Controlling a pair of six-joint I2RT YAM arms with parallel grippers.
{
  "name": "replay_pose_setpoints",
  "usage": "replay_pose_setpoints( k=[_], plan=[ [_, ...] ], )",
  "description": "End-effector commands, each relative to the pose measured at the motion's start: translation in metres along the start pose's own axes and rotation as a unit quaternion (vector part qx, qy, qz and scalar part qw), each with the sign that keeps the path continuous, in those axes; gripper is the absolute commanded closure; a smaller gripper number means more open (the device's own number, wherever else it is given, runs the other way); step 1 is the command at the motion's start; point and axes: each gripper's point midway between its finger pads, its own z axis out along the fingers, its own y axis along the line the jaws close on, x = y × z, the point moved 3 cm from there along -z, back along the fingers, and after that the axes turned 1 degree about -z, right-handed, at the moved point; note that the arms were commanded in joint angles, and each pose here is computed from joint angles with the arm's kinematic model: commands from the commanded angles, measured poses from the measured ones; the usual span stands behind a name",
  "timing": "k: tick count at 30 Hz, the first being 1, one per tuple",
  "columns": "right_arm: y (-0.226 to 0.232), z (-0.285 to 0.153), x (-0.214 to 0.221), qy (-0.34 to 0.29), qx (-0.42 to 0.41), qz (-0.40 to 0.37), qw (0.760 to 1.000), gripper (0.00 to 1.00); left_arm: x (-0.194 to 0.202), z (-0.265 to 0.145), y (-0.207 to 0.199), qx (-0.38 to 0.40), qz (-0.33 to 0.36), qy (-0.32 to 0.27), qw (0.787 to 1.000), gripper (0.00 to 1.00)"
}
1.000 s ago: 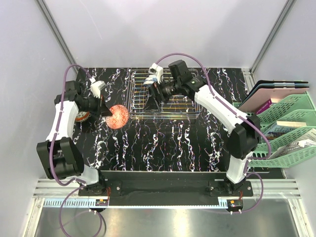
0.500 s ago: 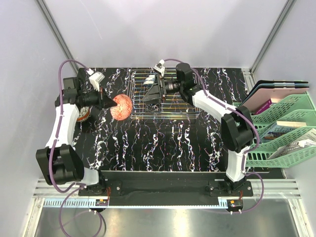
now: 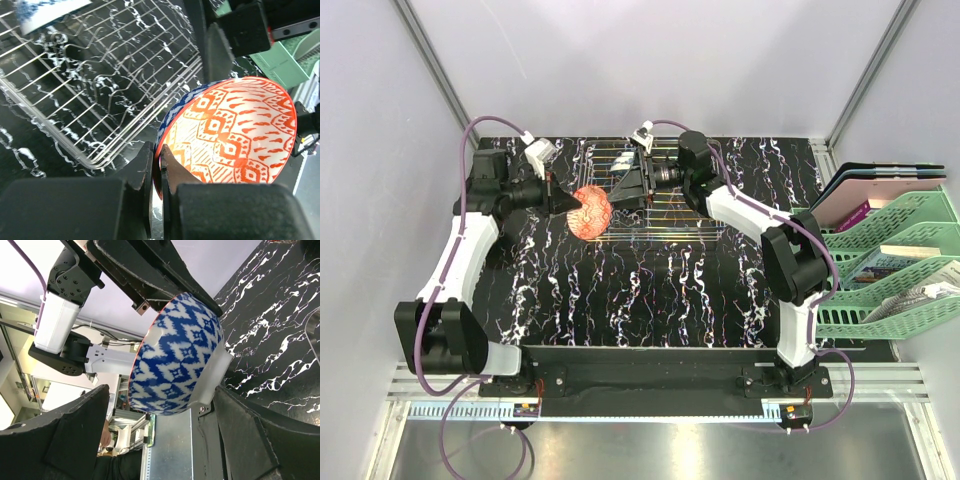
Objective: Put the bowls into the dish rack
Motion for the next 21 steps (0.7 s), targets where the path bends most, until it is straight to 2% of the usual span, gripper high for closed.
replay_pose_setpoints(
  k=[1,21],
  plan=[
    [-0.002,0.004,-0.001,0.000,-0.009,-0.015,1.000,0.08,-0.026,0.001,-0.004,0.004,0.031,-0.032,0.999,1.00],
    [0.003,0.012,0.009,0.015,-0.016,-0.013,1.000,0.12,-0.035,0.009,-0.020,0.008,0.064,-0.045,0.997,1.00]
  ],
)
